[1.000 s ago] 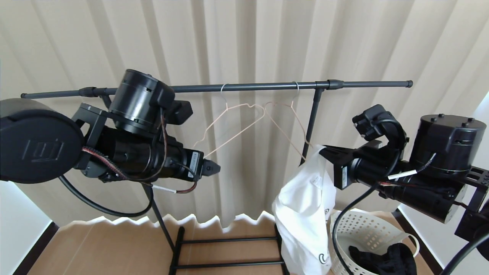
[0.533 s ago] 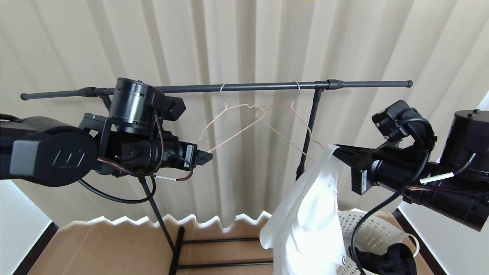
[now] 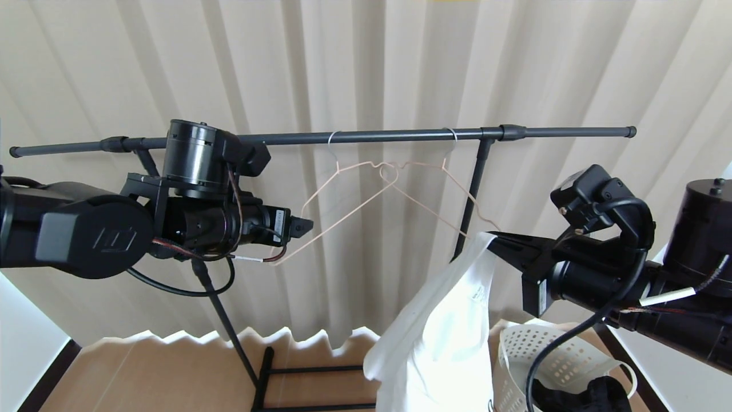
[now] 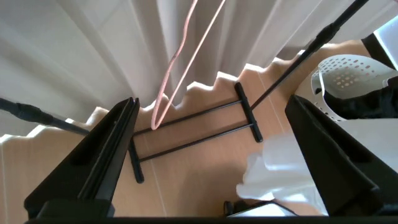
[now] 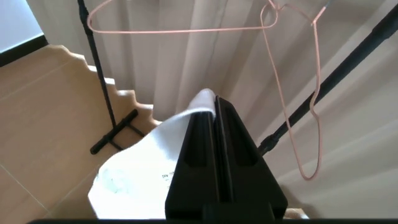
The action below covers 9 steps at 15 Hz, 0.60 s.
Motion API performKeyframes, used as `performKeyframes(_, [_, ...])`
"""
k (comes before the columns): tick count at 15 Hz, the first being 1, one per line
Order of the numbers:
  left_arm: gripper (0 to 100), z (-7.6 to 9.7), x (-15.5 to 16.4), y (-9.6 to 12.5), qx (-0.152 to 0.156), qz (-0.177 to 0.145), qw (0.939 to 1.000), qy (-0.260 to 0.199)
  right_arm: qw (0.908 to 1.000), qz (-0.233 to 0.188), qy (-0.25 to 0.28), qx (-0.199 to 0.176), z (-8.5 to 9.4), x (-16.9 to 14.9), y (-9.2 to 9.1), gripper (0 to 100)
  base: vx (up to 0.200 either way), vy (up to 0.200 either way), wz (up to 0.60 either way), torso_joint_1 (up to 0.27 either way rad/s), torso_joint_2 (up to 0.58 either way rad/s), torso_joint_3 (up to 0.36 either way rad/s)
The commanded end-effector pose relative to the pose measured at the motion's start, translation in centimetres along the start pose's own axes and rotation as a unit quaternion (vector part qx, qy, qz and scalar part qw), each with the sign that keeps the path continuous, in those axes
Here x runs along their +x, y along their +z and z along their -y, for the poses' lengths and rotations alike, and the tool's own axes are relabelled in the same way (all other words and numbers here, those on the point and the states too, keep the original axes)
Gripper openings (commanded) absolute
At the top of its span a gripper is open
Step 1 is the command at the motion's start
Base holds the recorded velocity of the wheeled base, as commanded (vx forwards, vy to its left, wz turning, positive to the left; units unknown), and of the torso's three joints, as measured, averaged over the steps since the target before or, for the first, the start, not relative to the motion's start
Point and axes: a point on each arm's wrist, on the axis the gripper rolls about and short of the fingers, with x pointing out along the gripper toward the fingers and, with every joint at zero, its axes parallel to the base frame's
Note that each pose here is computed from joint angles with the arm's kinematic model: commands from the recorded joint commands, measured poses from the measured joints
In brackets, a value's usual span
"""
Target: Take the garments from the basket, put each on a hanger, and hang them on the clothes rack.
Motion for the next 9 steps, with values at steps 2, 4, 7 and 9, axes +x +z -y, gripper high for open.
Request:
performKeyframes(2, [100, 0.0, 1.7, -0.3, 0.004, -0.007, 1.0000, 0.004, 0.9998, -0.001, 0.017, -0.004, -0.9, -0.2, -0.1, 0, 0.000, 0.000, 0.00, 0.000, 0.00, 0.000])
performKeyframes(4, [100, 0.1, 3.3, -0.5, 0.006, -0.011, 0.9999, 0.005, 0.9996, 0.000, 0.028, -0.007, -1.4, -0.2, -0.1, 0, 0.000, 0.000, 0.00, 0.000, 0.00, 0.000])
performKeyframes(7, [100, -0.4, 6.3, -0.4, -0.001, -0.007, 0.9999, 0.015, 0.9996, -0.001, 0.029, -0.006, -1.4, -0.2, -0.2, 0, 0.000, 0.000, 0.00, 0.000, 0.00, 0.000])
performKeyframes(9, [100, -0.8, 8.4, -0.2, -0.003, -0.006, 0.9997, 0.022, 0.9996, -0.002, 0.029, -0.006, -1.4, -0.2, -0.2, 0, 0.000, 0.000, 0.00, 0.000, 0.00, 0.000])
